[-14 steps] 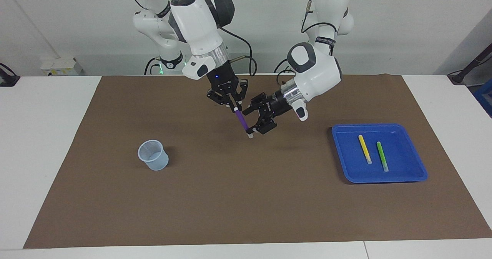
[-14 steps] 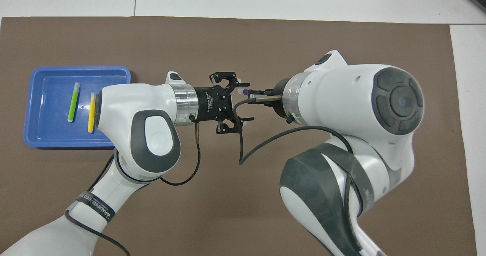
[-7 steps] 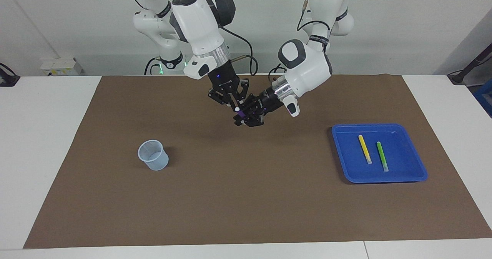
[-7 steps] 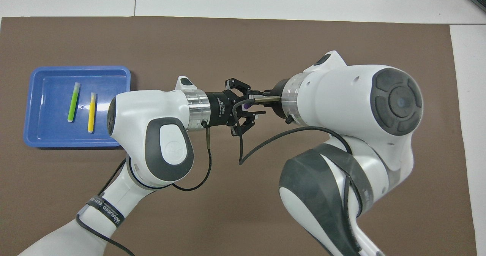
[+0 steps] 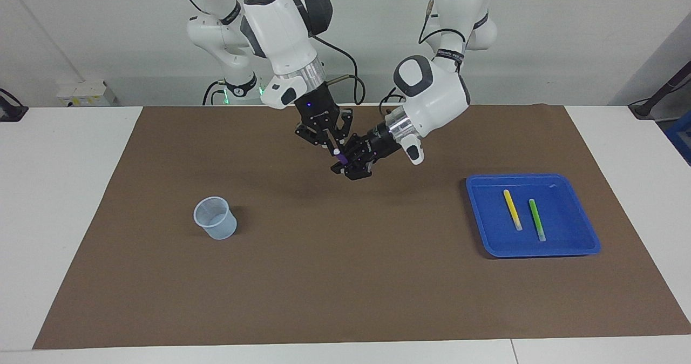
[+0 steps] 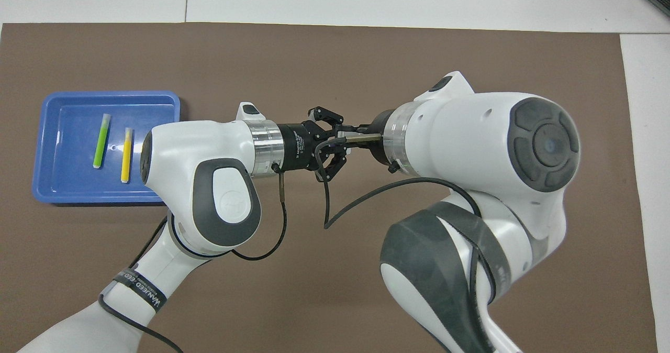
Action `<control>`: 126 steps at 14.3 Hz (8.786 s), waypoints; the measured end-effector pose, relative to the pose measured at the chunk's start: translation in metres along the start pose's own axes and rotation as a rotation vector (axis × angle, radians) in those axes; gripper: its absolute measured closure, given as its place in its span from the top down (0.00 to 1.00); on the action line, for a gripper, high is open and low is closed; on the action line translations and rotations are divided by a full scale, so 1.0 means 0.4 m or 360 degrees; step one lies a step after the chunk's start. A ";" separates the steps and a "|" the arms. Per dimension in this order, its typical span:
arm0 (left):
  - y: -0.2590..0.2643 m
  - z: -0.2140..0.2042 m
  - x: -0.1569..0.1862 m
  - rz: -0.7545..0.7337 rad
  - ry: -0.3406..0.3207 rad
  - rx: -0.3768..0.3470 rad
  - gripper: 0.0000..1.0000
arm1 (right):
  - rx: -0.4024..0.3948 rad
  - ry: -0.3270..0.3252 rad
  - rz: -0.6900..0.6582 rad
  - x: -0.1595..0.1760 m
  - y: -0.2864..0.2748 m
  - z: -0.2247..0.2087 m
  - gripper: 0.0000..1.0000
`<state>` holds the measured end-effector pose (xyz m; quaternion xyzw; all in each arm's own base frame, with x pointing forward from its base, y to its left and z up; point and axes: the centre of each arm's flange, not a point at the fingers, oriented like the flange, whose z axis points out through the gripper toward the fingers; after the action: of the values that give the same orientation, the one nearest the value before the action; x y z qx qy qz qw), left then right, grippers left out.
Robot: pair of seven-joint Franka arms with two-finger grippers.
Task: Right arm passes pens to left for tray arrangement
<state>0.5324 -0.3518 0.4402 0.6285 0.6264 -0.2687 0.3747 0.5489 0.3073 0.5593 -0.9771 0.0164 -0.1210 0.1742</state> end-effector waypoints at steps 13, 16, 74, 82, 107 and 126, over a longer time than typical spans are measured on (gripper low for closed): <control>0.034 -0.076 0.052 0.0556 0.0092 0.0183 0.06 | 0.0059 -0.0079 -0.0016 -0.040 -0.052 0.037 0.19; 0.042 -0.099 0.051 0.0766 0.0239 0.0297 0.06 | 0.0078 -0.0116 -0.0023 -0.055 -0.072 0.059 0.19; 0.278 -0.527 0.676 0.2419 0.1142 0.1224 1.00 | -0.0601 -0.0305 -0.0184 0.132 0.574 -0.323 1.00; 0.296 -0.676 0.317 0.2428 0.1131 0.1349 1.00 | -0.0628 -0.0209 -0.0168 0.128 0.566 -0.404 1.00; 0.291 -0.746 0.236 0.2431 0.1202 0.1318 1.00 | -0.0637 -0.0213 -0.0089 0.121 0.631 -0.434 1.00; 0.259 -0.796 0.138 0.2467 0.1329 0.1284 1.00 | -0.0608 -0.0221 -0.0088 0.043 0.607 -0.491 1.00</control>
<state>0.5966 -0.0555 0.5928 0.9933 -0.0188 0.1031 -0.0487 0.5208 0.0121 0.6584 -0.9985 0.0000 -0.0529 -0.0169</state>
